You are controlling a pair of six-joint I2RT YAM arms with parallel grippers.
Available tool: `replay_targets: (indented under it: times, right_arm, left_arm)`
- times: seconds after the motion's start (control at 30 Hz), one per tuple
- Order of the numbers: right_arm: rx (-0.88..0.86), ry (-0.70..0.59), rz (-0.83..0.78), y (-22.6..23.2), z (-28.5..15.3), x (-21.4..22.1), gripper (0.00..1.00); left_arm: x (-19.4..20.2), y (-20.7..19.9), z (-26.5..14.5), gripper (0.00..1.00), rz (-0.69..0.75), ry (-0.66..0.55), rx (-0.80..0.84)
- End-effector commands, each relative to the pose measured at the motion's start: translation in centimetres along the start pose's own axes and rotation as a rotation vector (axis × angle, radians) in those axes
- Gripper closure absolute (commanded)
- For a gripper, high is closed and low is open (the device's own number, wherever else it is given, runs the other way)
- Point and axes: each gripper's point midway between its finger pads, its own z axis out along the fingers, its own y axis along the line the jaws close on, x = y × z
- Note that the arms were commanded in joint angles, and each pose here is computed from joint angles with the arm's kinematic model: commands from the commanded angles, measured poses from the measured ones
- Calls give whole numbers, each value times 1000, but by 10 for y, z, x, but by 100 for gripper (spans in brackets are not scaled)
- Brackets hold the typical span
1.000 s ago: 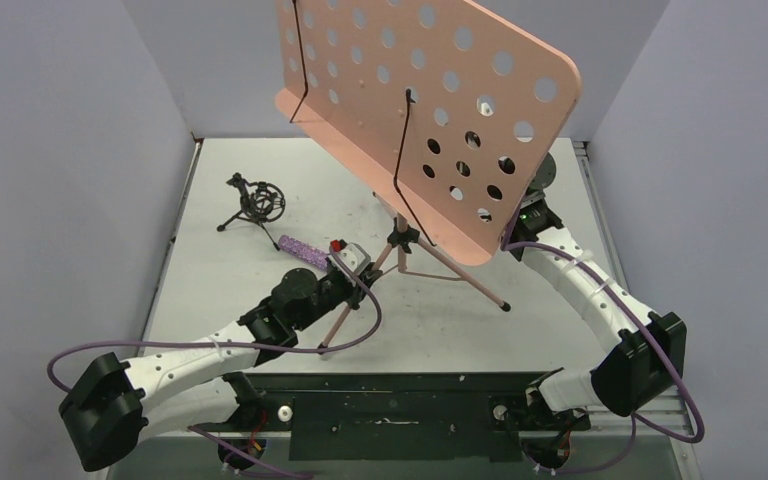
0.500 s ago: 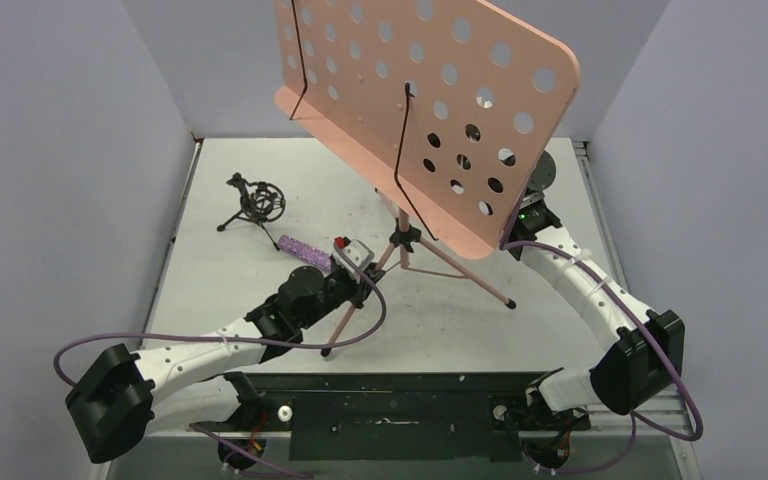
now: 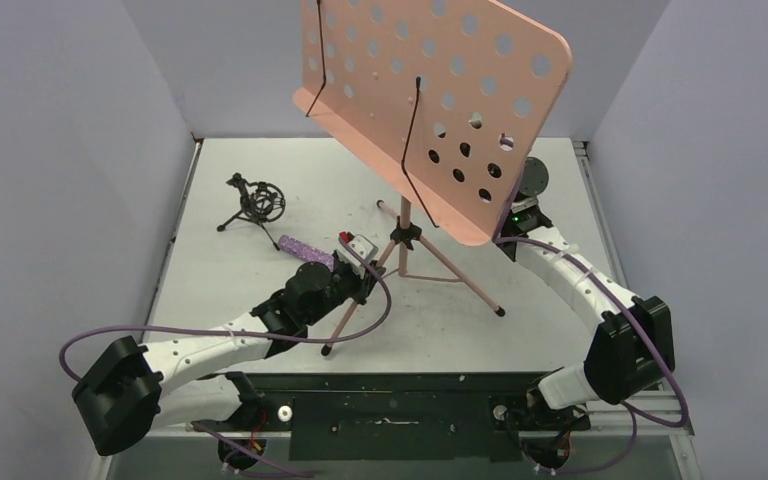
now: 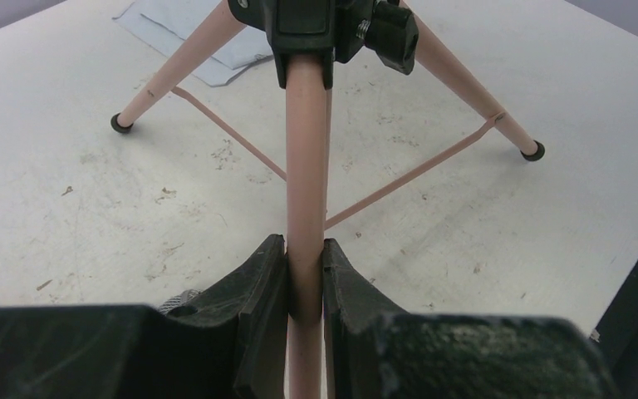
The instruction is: Set up the instrument practice props
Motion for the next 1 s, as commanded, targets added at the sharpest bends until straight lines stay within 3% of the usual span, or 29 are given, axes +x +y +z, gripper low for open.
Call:
replay_targets:
  times: [0.0, 0.67, 0.83, 0.97]
  right_arm:
    - [-9, -197, -157, 0, 0, -54, 95]
    - [-89, -88, -48, -21, 18, -11, 91]
    - [-48, -48, -14, -29, 14, 1, 69]
    - [-2, -50, 8, -35, 8, 0, 36]
  left_arm:
    - [-66, 11, 4, 100, -62, -192, -76]
    - [-39, 32, 12, 100, -99, -102, -213]
    - [-36, 33, 14, 100, -112, -89, -222]
    - [-37, 32, 14, 100, -117, -91, -216]
